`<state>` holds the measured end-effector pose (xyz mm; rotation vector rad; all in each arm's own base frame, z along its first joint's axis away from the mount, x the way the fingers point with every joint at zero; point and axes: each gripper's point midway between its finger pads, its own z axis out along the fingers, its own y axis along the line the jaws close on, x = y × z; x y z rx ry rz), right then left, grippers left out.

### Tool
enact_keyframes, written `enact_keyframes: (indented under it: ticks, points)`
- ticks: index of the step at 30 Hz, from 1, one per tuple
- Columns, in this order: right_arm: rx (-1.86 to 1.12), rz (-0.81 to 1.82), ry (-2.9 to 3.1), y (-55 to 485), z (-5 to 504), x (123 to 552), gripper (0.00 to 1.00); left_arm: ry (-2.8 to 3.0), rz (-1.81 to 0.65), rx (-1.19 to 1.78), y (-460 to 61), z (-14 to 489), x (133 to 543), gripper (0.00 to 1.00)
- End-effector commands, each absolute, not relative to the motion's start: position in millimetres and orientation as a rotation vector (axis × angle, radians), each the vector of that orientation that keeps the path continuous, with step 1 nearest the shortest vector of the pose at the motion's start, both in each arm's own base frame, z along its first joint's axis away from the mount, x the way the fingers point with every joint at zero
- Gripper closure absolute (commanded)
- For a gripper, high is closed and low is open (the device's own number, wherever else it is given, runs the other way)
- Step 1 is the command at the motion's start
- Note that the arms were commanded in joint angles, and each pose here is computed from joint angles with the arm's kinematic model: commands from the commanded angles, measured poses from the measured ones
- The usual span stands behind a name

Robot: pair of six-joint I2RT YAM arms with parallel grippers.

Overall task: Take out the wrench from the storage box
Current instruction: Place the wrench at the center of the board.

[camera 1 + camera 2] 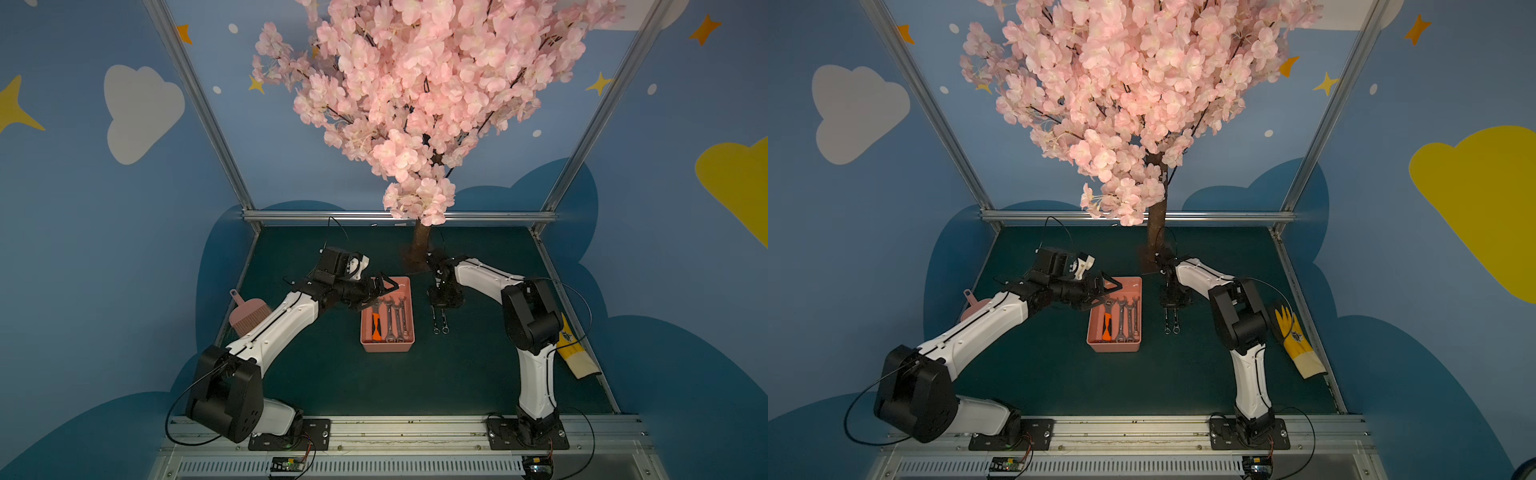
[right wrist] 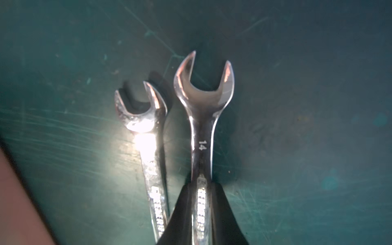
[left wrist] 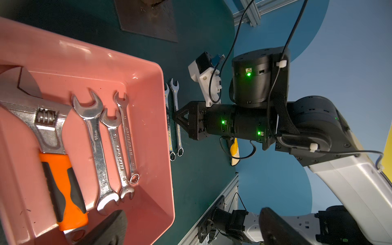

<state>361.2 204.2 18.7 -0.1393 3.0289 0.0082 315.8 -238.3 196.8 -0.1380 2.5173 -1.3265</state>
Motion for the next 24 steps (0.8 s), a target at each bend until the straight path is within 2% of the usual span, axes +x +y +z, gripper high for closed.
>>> enact_keyframes:
  ticks: [1, 3, 8, 14, 19, 24]
  points:
    - [-0.130, -0.001, 3.049, 204.2, 12.9, 355.3, 0.82, 2.516, -1.325, -0.115, -235.8, 198.1, 314.4, 0.00]
    - [-0.133, -0.003, 3.044, 205.0, 17.6, 356.5, 0.81, 2.519, -1.326, -0.114, -235.0, 197.7, 314.0, 0.00]
    - [-0.162, -0.037, 3.010, 201.0, 42.8, 357.0, 0.69, 2.515, -1.323, -0.118, -232.2, 199.4, 313.9, 0.00]
    - [-0.234, -0.009, 2.930, 213.0, 97.2, 349.4, 0.67, 2.510, -1.315, -0.123, -225.7, 202.0, 314.7, 0.00]
    - [-0.334, 0.200, 2.843, 260.5, 149.2, 334.2, 0.66, 2.495, -1.318, -0.149, -214.2, 205.8, 314.7, 0.00]
    - [-0.465, 0.256, 2.798, 314.6, 171.3, 316.9, 0.64, 2.460, -1.300, -0.185, -194.7, 215.8, 313.0, 0.00]
